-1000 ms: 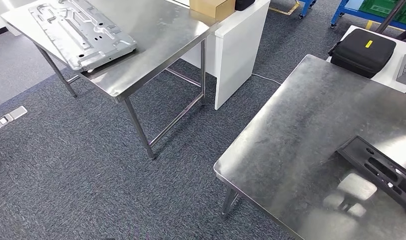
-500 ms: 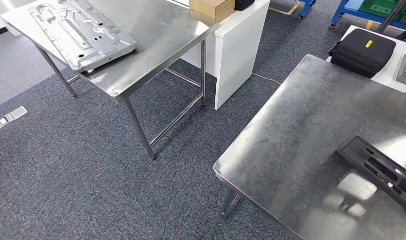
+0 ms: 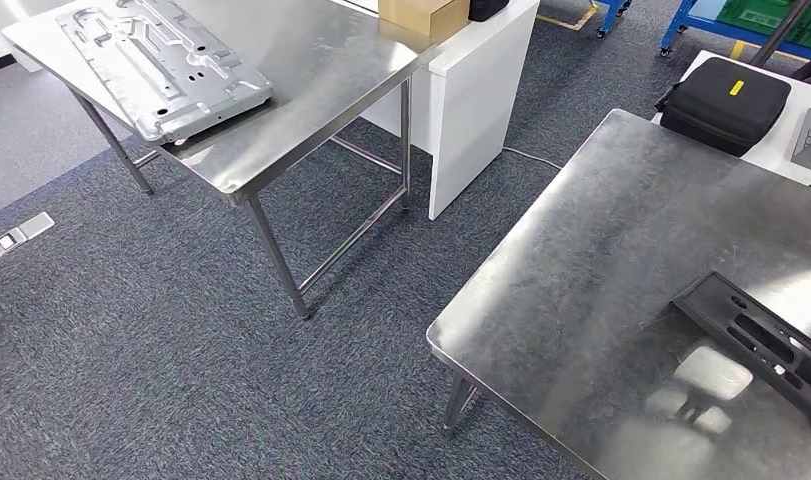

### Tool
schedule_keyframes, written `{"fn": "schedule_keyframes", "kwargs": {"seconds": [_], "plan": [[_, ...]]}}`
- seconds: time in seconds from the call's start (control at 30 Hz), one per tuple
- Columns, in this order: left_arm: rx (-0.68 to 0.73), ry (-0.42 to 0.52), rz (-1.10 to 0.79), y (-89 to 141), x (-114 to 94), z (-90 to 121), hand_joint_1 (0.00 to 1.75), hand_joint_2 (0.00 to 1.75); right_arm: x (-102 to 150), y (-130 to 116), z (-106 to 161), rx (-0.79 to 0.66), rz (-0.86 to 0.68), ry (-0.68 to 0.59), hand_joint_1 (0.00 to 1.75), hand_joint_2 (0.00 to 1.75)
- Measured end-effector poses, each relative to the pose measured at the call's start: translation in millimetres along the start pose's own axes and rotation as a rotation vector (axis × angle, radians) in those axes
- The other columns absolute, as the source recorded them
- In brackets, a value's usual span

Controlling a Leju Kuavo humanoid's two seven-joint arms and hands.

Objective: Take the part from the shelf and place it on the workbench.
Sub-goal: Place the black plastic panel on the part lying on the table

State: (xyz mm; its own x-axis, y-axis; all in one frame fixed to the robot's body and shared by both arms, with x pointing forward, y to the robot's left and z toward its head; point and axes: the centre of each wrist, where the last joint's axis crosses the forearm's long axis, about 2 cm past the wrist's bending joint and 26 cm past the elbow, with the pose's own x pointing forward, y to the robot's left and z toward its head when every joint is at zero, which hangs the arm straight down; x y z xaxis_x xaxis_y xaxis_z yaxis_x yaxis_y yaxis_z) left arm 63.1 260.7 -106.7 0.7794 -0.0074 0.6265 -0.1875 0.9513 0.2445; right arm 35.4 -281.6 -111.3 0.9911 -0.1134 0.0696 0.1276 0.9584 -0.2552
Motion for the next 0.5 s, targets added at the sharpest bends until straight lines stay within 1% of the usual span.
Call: {"fn": "schedule_keyframes", "kwargs": {"seconds": [0.33,0.5], "plan": [[-0.001,-0.002,0.0,6.1,-0.2,-2.4,0.0,0.0,-0.8,6.3,1.9,0.003,0.004,0.023,0.0,0.0],[-0.004,-0.006,0.004,4.7,-0.1,-1.9,0.0,0.0,-0.2,2.7,0.9,-0.004,0.008,0.026,0.0,0.0]]}}
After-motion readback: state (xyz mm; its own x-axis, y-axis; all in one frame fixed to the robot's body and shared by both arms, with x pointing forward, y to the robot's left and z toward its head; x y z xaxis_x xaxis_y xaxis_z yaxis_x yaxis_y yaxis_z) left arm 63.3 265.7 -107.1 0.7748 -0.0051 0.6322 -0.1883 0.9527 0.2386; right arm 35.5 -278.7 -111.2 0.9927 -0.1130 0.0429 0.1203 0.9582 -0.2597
